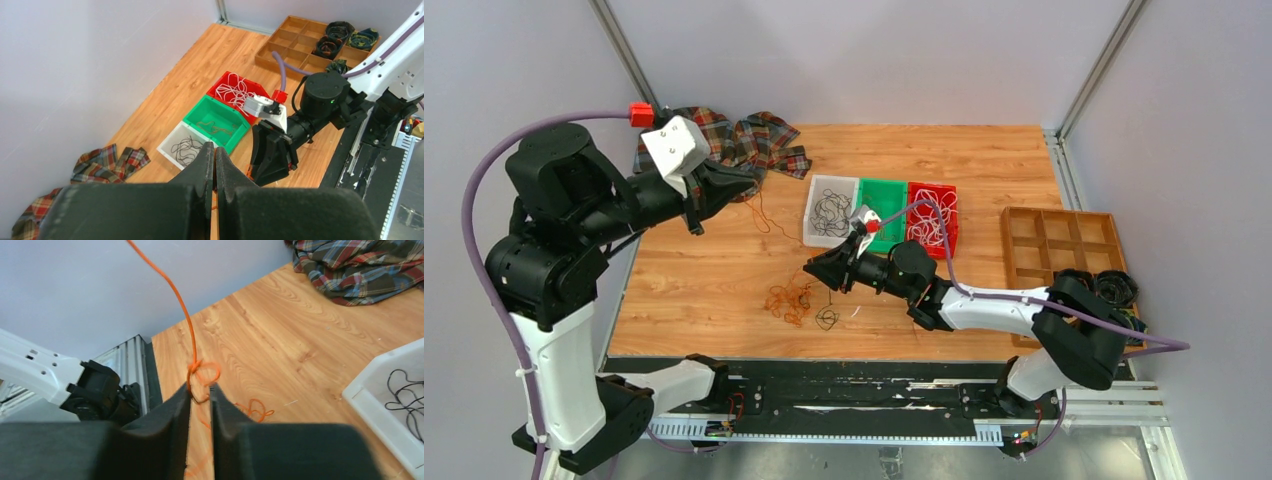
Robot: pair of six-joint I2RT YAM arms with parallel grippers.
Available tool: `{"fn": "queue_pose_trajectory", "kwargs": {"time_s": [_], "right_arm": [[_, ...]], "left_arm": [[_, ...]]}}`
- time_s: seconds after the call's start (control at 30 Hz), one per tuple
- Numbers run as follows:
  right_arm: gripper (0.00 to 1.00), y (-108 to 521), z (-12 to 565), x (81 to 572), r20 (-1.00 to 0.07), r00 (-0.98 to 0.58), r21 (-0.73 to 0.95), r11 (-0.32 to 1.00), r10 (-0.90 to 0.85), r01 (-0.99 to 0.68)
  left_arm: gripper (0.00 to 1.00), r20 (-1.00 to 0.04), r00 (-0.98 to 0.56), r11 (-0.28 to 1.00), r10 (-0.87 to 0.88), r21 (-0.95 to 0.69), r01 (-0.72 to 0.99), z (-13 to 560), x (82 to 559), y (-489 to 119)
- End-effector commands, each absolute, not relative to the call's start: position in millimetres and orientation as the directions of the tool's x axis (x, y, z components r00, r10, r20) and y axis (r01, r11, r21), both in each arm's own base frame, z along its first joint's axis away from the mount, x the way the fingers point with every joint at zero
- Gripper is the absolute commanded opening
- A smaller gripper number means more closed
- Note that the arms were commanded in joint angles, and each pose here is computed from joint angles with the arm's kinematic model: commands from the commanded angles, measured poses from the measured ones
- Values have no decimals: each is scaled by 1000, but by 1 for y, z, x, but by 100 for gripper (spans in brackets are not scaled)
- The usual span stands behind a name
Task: Untangle the cables
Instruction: Untie the cable.
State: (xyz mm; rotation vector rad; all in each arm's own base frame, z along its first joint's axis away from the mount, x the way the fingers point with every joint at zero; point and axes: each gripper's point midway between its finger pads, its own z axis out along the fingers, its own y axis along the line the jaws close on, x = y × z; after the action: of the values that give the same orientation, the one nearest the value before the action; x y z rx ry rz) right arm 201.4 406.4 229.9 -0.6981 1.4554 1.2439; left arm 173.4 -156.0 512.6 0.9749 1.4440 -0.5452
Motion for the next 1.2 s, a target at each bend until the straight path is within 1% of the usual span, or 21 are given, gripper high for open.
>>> {"fn": "queue_pose_trajectory", "kwargs": {"time_s": [0.0,0.13,0.3,0.33,0.4,0.43,0.53,0.7,0.77,0.83,0.87,1.0,1.07,1.17], "right_arm": [[14,409,247,209,-918,-278,356,278,284,-892],[1,413,254,216,-910,-266,359,287,318,-888],[2,413,262,217,-905,-257,358,279,339,-891],[4,413,264,216,-903,-259,359,274,343,-892],[16,413,268,212,-899,-262,359,250,351,-899],[19,414,271,209,-896,-268,361,231,353,-904],[23,415,274,198,-891,-290,367,176,349,-913],[22,407,276,183,-872,-322,389,125,368,-913],[25,405,274,175,-869,-338,396,99,361,-913],[30,403,265,171,-876,-350,403,104,332,-909],[34,400,261,170,-880,-352,404,114,319,-908],[47,384,248,171,-884,-360,423,180,299,-888],[50,378,249,171,-880,-375,440,202,293,-875],[51,375,252,167,-878,-395,453,200,271,-869]], "left_arm": [[0,-968,146,519,203,233,823,527,162,-158],[0,-973,144,514,182,219,829,531,156,-158],[0,-977,142,503,160,204,840,533,144,-158],[0,-978,138,499,157,199,843,532,143,-159],[0,-980,131,490,153,190,851,530,139,-159],[0,-980,127,487,151,185,853,529,138,-160],[0,-981,123,486,152,182,855,527,138,-160],[0,-982,122,480,147,179,859,528,137,-161],[0,-982,120,483,146,176,858,529,138,-161],[0,-982,123,485,146,179,856,530,138,-160],[0,-981,125,485,145,181,856,531,138,-160],[0,-981,130,483,142,183,856,532,135,-160],[0,-982,126,482,143,181,857,531,136,-160],[0,-982,126,481,143,180,858,531,137,-161]]}}
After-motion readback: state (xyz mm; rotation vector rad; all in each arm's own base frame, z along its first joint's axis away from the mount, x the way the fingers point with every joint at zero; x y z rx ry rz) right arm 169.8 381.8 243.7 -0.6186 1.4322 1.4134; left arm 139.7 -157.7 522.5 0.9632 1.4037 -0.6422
